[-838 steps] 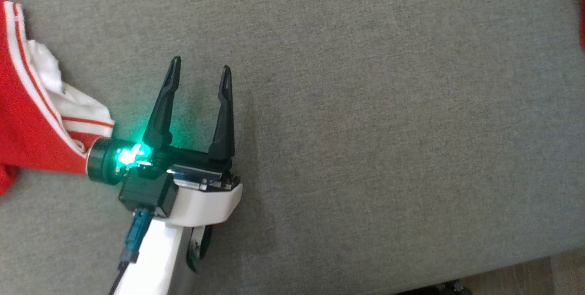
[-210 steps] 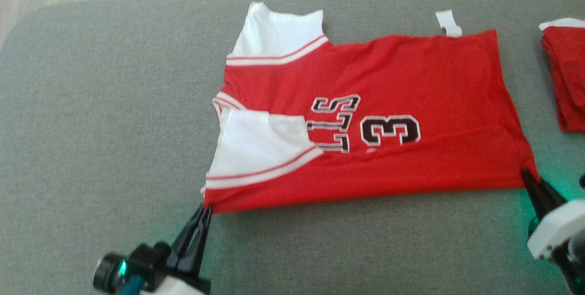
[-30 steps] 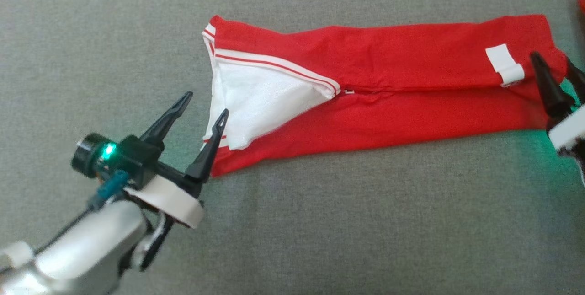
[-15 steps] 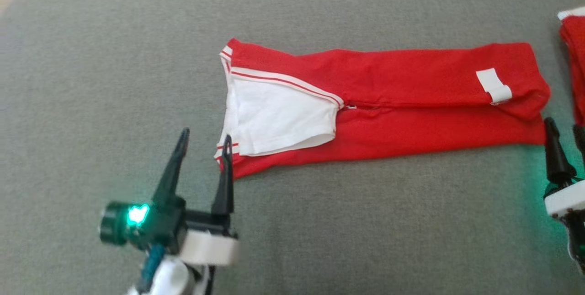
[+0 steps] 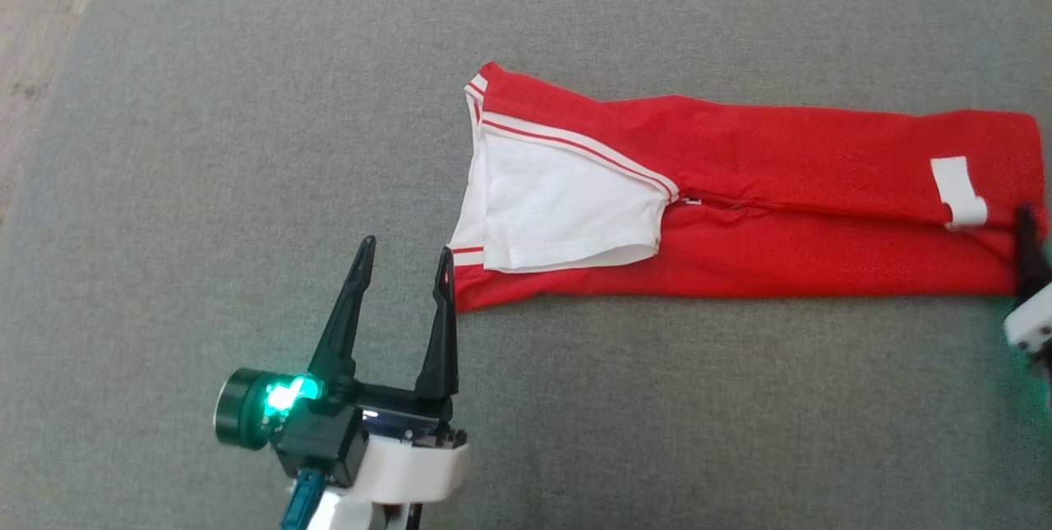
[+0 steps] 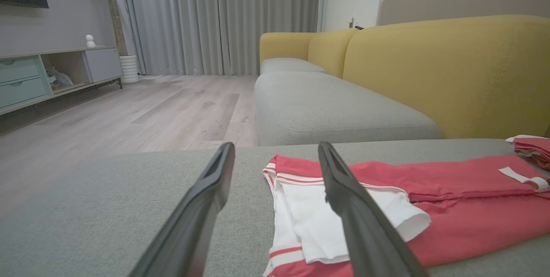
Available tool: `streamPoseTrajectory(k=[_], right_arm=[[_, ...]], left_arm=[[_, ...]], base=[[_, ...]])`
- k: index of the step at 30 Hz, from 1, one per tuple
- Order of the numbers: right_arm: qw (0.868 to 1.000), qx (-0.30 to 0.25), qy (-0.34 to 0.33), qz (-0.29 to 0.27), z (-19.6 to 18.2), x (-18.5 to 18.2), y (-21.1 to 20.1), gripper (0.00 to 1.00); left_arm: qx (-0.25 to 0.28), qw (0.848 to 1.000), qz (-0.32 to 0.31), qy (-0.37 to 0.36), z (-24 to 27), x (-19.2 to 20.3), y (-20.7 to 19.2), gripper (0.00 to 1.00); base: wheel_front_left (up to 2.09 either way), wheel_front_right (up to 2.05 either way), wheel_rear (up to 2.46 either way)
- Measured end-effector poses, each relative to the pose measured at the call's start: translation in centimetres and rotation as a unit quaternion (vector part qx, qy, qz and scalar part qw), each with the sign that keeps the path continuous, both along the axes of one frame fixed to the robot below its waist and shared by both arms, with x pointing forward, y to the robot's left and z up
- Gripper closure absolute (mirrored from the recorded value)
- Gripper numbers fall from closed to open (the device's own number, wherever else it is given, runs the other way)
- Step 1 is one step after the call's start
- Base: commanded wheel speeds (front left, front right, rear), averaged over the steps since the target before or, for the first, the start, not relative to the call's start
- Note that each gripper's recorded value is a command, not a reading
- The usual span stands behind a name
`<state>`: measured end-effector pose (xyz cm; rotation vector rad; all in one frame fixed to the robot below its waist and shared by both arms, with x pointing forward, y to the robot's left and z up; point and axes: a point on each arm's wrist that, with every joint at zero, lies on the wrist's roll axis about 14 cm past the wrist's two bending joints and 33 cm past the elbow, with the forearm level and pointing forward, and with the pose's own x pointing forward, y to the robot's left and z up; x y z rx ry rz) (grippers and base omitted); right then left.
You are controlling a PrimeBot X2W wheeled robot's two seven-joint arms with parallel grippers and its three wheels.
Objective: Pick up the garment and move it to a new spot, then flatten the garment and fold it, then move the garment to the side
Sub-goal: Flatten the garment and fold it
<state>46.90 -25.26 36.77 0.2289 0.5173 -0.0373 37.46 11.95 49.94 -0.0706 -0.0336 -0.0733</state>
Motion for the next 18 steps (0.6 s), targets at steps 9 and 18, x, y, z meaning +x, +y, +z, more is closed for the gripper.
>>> streamPoseTrajectory(k=[9, 18], right_arm=[[0.999, 0.003, 0.042, 0.021, -1.0, -0.8, 1.7, 1.00], [1.000, 0.003, -0.031, 0.004, 3.5, -0.4, -0.5, 1.00]], left_arm=[[-0.004, 1.000, -0.007, -0.003, -0.1, 0.1, -0.2, 0.00], [-0.011, 0.999, -0.035, -0.014, 0.4, 0.3, -1.5, 0.00]], base=[[0.00, 0.00, 0.00], [0.00, 0.00, 0.00]])
